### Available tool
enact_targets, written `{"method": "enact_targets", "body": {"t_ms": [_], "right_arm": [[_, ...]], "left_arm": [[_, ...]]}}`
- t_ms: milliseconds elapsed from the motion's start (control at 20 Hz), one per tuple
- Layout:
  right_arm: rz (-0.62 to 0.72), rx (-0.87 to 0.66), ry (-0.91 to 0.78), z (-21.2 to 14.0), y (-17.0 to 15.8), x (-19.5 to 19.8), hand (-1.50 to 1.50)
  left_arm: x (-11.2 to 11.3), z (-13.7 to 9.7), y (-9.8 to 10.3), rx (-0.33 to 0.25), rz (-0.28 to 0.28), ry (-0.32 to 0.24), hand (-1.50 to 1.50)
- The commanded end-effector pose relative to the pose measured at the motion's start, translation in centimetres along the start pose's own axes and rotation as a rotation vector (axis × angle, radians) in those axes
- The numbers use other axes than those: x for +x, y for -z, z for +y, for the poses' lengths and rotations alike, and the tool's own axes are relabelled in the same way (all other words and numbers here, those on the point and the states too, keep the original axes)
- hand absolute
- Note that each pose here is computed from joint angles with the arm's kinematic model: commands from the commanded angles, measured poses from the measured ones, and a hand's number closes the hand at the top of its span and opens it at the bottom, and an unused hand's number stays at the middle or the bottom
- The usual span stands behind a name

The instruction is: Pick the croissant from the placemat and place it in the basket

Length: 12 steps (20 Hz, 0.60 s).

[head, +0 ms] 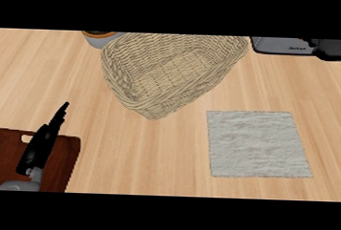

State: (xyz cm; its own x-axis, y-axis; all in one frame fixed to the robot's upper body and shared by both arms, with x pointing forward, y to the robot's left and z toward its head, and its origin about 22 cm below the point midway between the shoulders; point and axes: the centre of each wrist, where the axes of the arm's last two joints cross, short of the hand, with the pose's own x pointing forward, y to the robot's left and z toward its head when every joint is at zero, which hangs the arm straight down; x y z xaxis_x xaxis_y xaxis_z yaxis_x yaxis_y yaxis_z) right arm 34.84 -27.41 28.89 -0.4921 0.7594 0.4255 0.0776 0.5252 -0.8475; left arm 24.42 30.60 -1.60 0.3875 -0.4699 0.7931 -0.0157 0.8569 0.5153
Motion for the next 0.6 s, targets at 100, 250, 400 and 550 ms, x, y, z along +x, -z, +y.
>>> {"method": "enact_targets", "body": {"t_ms": [100, 250, 400, 550], "right_arm": [[0.003, 0.073, 0.033, 0.5, 1.9, 5.1, 1.50], [-0.003, 0.095, 0.063, 1.1, 5.1, 6.6, 1.50], [-0.026, 0.121, 0.079, 3.3, 5.2, 6.1, 1.50], [-0.009, 0.154, 0.071, 5.9, 6.1, 8.0, 1.50]], "left_arm": [[-1.2, 0.9, 0.0, 0.007, -0.006, 0.009, 0.00], [-1.0, -1.7, -0.4, 0.016, -0.008, 0.019, 0.00], [0.7, 1.1, -0.2, 0.003, -0.001, 0.002, 0.00], [-1.5, 0.4, 0.7, -0.004, -0.007, 0.000, 0.00]]}}
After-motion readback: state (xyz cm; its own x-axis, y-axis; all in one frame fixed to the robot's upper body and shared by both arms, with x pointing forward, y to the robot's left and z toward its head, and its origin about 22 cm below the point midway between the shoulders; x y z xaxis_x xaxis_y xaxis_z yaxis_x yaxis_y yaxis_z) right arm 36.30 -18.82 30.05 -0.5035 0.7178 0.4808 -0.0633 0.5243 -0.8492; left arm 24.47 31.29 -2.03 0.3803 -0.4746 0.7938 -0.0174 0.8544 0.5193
